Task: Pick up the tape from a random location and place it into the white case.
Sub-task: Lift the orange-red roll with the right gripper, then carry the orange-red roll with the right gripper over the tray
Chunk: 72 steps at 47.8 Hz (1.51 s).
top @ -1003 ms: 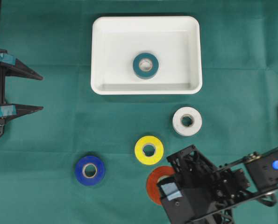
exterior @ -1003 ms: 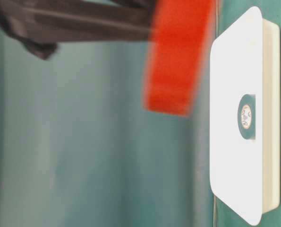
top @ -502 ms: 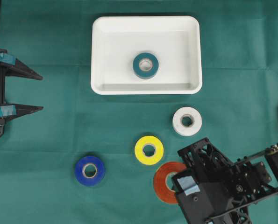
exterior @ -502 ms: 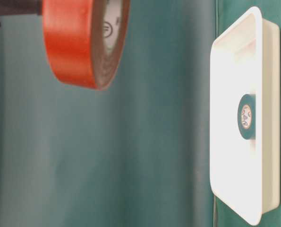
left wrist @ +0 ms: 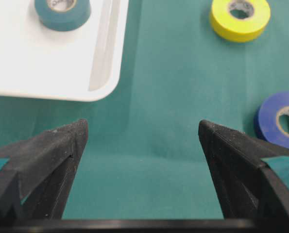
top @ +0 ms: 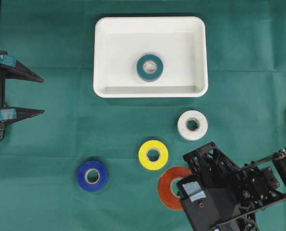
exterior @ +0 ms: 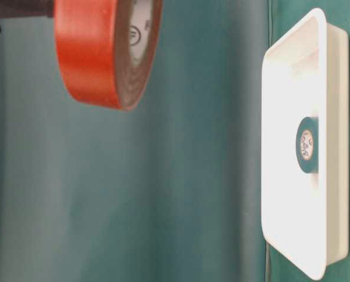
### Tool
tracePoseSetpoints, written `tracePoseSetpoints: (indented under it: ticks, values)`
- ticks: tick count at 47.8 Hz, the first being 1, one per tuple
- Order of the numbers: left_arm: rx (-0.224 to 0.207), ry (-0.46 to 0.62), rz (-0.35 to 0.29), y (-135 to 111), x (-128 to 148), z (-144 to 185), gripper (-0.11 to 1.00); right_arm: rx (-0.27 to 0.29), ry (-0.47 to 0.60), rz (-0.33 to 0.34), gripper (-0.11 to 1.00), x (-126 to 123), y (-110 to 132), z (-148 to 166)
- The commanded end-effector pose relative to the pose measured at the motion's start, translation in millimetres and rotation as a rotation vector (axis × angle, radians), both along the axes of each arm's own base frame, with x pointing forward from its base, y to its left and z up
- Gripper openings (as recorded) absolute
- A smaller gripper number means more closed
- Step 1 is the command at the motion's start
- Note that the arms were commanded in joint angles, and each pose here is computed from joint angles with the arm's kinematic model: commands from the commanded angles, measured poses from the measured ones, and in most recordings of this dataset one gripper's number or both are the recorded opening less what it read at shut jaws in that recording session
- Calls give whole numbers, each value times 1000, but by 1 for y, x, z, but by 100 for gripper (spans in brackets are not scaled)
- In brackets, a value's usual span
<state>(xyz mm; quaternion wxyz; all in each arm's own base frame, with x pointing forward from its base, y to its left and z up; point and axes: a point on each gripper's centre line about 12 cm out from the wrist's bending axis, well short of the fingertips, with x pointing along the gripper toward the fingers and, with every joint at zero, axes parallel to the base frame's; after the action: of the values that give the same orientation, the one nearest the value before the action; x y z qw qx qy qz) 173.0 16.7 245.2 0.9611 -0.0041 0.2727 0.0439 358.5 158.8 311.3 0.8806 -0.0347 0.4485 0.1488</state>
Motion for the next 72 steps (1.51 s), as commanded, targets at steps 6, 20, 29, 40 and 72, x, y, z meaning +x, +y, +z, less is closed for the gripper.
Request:
tracePoseSetpoints:
  ticks: [6,20,29,40,72]
  values:
    - [-2,-12,1,0,2,4,97,24,-53,-1,32,-2,0,21]
    - [-2,-11,1,0,3,4,97,25,-54,-1,32,-2,0,21]
    - [-2,-11,1,0,3,4,97,24,-53,-1,32,-2,0,21]
    - [-2,-12,1,0,3,4,97,6,-58,-3,32,-1,-3,20]
    - [-4,-17,2,0,4,4,97,-34,-28,-232,32,22,-93,15]
